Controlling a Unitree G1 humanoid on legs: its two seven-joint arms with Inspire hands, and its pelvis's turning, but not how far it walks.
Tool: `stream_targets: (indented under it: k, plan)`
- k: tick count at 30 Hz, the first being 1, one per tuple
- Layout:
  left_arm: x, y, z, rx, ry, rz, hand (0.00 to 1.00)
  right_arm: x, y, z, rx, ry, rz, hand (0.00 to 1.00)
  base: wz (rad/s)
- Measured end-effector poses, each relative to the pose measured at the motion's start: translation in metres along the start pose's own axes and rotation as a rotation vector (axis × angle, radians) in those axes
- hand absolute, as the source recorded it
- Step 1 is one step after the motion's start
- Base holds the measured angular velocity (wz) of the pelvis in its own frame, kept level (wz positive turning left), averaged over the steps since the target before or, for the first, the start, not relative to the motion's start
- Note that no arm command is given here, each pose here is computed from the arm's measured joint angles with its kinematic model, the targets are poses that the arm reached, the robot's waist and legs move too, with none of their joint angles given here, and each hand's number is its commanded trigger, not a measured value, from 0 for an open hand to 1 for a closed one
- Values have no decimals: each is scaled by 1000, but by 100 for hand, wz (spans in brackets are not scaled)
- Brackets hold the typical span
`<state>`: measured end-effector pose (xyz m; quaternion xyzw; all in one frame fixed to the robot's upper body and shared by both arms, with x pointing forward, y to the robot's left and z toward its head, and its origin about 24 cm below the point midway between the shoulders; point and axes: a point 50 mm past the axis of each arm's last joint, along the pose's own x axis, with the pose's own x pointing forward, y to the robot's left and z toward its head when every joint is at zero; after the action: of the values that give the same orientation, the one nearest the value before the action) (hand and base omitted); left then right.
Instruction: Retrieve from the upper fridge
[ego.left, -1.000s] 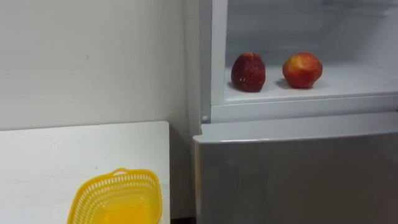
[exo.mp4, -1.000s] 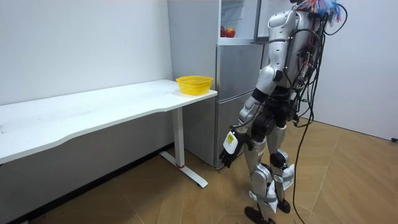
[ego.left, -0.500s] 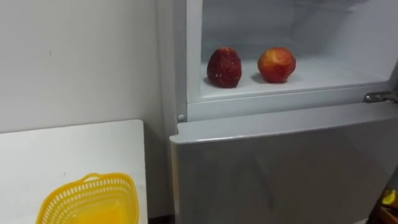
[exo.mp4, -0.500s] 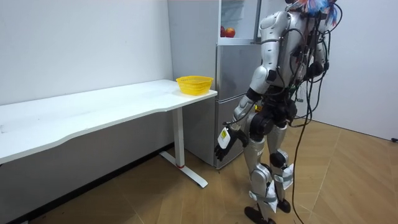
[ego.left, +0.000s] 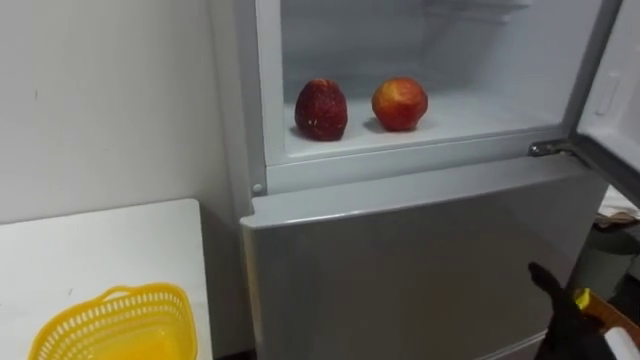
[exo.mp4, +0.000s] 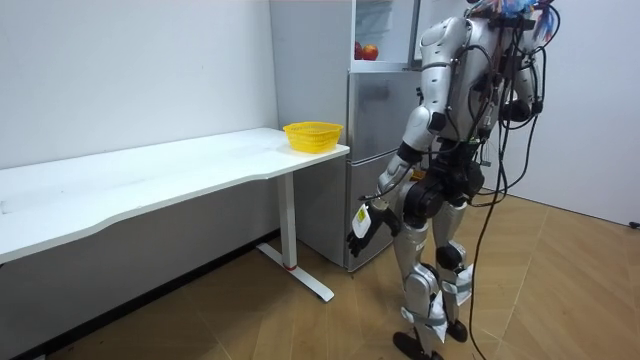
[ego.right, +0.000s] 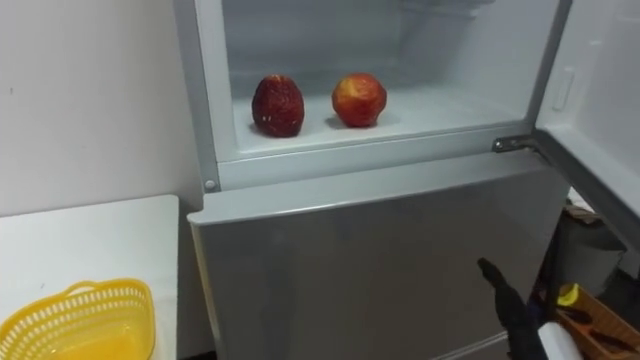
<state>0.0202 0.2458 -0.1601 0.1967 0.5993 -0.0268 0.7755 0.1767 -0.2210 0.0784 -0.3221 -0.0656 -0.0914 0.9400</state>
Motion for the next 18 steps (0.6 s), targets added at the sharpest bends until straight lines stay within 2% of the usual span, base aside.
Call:
stream_targets:
  k: [7,12,18]
  plan:
    - [2,-4,1,78,11,-29,0,14,-8,31,30,-170,-112,0,-5]
    - [3,-3,4,116,11,-43,0,21,-8,55,52,-300,-130,0,0]
    - [4,-7,5,135,18,-59,0,34,-15,78,90,-442,-278,0,2]
